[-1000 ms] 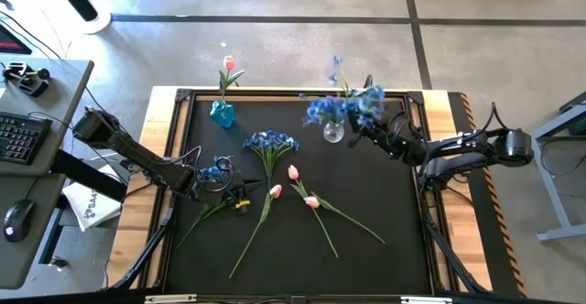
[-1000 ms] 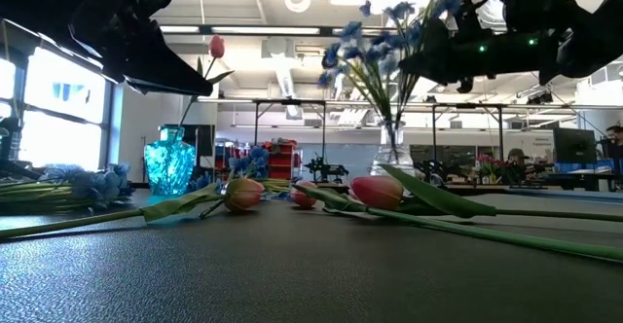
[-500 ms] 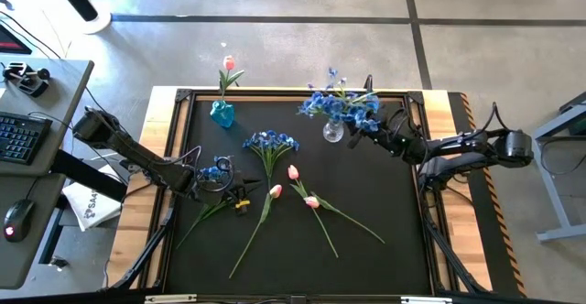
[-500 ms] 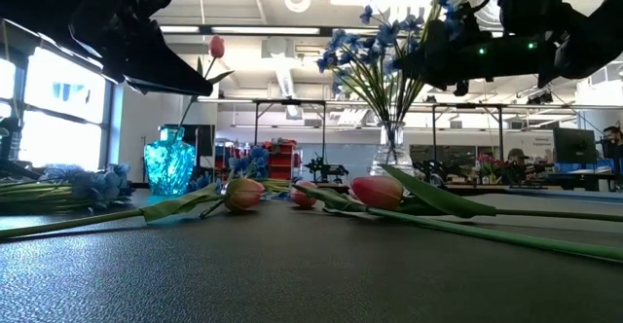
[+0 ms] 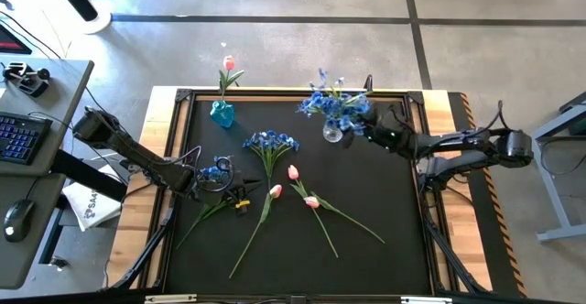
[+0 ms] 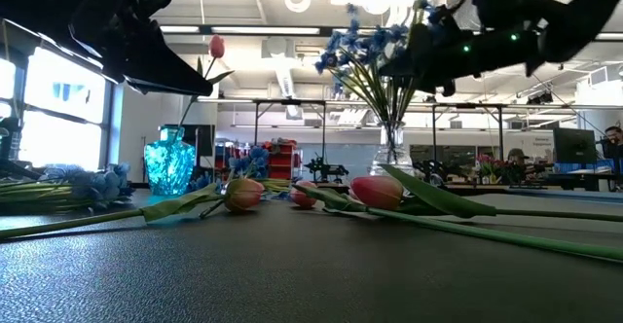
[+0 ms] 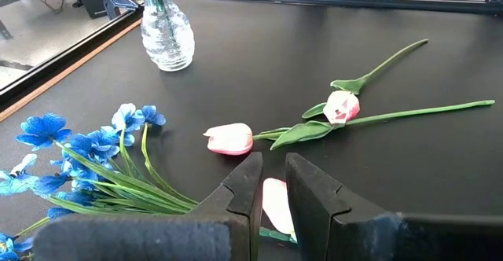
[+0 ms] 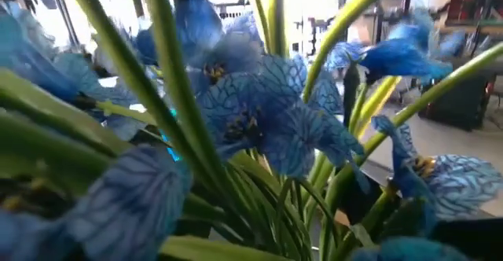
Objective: Sort flowers into vase by color
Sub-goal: Put the right blue flower into the transparent vase
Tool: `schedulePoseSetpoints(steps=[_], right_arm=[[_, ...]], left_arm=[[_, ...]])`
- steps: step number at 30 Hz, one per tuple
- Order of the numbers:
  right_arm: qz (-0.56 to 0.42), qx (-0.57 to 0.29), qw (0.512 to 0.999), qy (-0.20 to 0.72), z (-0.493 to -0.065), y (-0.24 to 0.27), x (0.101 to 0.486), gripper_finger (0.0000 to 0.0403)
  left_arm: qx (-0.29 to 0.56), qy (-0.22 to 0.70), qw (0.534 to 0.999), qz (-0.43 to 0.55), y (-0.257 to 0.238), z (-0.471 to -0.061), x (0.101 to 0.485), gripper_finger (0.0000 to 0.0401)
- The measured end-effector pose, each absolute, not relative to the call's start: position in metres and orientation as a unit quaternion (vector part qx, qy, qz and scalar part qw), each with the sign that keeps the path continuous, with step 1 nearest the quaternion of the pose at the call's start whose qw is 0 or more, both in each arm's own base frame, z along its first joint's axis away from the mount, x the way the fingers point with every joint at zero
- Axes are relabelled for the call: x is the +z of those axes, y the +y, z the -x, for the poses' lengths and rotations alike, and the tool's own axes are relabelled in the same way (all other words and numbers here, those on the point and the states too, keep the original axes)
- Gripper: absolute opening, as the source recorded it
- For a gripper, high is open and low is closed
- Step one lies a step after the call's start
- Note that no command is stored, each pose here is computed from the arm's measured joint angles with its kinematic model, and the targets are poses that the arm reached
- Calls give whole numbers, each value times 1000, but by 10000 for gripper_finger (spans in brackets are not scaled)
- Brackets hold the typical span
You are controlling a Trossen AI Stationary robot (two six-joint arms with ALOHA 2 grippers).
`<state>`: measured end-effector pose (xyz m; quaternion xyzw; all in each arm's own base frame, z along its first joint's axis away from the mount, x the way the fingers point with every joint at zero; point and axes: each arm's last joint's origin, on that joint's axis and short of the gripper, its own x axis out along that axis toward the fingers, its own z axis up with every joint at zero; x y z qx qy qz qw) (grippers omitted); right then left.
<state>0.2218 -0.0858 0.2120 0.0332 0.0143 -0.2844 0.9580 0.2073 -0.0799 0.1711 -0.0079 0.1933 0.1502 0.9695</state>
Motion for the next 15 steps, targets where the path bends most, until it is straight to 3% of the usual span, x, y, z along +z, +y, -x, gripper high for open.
schedulePoseSetpoints(steps=[15], right_arm=[[-26, -257, 951, 169, -246, -93, 252, 294]], left_arm=[[150, 193, 970, 8, -80, -207, 171, 44]])
